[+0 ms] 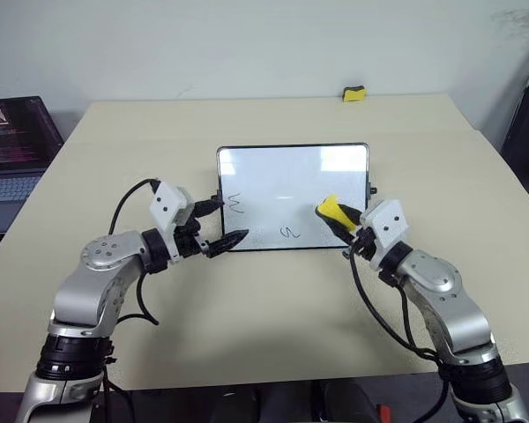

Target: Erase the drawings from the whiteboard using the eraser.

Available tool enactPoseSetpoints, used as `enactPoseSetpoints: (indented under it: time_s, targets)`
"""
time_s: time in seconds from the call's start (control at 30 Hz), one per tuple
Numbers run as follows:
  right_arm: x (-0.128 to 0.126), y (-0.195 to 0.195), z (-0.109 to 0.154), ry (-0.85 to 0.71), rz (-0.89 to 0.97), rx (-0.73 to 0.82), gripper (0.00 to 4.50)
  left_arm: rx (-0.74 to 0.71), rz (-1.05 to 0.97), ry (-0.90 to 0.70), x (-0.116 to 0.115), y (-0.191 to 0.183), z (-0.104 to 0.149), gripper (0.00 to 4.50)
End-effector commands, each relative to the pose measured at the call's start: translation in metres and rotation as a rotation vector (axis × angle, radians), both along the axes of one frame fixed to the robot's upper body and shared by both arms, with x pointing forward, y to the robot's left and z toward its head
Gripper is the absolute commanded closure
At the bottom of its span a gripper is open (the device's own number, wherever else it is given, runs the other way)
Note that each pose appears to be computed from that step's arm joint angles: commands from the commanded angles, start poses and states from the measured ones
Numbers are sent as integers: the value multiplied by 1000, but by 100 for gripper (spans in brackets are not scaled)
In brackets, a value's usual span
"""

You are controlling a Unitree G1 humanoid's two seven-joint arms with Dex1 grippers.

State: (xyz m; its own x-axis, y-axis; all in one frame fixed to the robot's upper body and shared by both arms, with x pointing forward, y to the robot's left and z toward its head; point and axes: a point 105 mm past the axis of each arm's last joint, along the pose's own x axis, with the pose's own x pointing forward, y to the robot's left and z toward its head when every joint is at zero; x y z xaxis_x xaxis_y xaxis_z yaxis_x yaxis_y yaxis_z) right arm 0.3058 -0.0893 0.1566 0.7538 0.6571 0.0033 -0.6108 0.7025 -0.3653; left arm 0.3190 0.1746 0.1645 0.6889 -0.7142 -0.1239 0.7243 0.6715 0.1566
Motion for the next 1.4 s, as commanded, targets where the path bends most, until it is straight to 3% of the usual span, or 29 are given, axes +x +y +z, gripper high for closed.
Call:
enactPoseSetpoints:
  time_s: [0.03,0.23,0.4,0.97,1.4]
  targets:
    - [-12,9,8,-67,84,-56,350,-28,83,-47,0,17,14,0]
    - [-12,26,2,-127,146,-146,350,-1,211,7,-7,46,-5,0]
    - [10,51,15,-231,151,-182,350,53,295,29,-9,66,-15,0]
    - [69,124,61,-441,182,-355,350,80,256,49,-13,58,-21,0]
    - [71,140,2,-304,318,-641,350,77,235,54,-15,53,-22,0]
